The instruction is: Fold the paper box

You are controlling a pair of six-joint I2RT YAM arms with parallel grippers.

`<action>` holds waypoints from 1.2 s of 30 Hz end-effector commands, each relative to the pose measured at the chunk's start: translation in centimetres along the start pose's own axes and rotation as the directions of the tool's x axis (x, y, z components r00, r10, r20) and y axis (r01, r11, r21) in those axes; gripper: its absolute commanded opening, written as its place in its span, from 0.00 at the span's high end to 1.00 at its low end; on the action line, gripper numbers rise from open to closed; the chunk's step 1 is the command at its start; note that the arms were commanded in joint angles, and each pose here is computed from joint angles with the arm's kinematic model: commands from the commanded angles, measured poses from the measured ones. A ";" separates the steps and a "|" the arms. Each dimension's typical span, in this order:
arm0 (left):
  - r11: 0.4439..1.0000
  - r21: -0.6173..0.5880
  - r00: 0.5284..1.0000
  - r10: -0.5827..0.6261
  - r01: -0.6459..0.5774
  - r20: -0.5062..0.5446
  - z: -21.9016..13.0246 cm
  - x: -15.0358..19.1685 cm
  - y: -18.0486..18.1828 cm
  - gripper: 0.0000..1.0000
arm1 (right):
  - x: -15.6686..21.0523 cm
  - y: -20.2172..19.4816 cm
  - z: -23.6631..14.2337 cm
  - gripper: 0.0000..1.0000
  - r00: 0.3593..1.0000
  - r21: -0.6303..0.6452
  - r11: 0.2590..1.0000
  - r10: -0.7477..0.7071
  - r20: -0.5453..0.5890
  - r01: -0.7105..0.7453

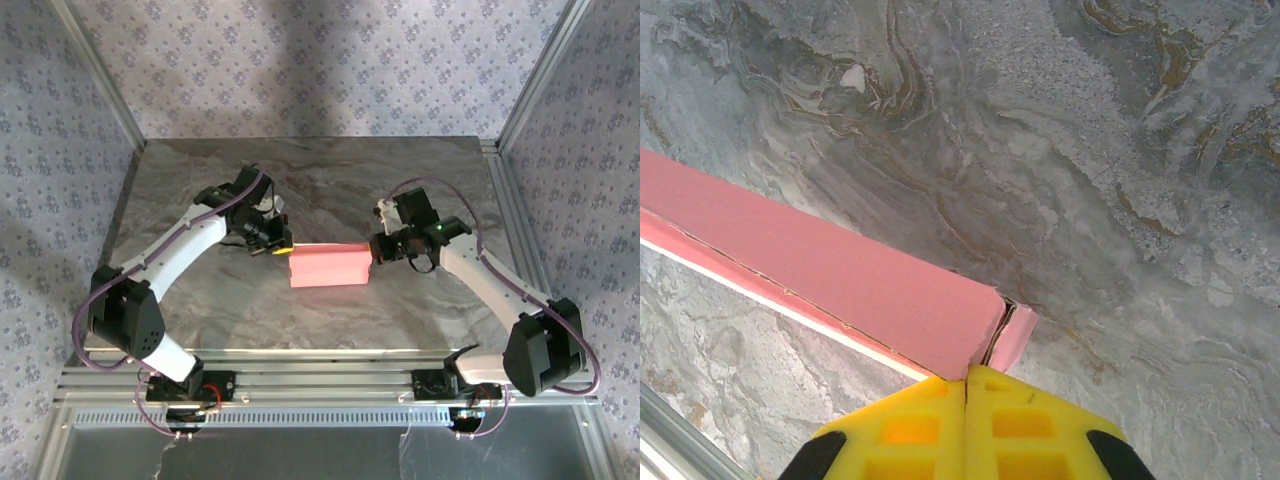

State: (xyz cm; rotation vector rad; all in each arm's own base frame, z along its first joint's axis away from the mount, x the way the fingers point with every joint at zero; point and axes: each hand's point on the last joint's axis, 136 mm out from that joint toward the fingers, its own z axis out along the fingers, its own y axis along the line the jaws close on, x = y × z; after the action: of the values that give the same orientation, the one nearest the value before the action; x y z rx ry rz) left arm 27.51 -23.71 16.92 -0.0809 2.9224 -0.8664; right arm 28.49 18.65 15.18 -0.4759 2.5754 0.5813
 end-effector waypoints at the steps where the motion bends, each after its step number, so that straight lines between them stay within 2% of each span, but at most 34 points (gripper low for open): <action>1: 0.999 0.046 0.999 0.006 -0.005 -0.031 0.0 0.3 -1.1 1.00 | 1.4 0.6 0.3 1.00 0.997 -0.034 0.999 -0.003 -0.074 0.000; 26: 0.994 0.023 0.995 0.102 -0.103 0.017 0.9 1.2 1.2 1.00 | 1.5 -0.1 0.6 1.00 0.998 0.003 1.000 0.004 -0.063 -0.004; 36: 0.986 0.019 0.983 0.165 -0.167 0.084 1.4 1.6 2.2 1.00 | 2.3 -0.3 1.0 1.00 0.999 0.034 0.999 -0.038 -0.024 0.039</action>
State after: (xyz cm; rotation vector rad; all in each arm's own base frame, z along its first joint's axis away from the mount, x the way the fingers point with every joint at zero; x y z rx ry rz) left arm 26.70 -23.27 15.33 0.0858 2.7850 -0.9030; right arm 28.57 18.79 15.10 -0.4840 2.5319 0.5662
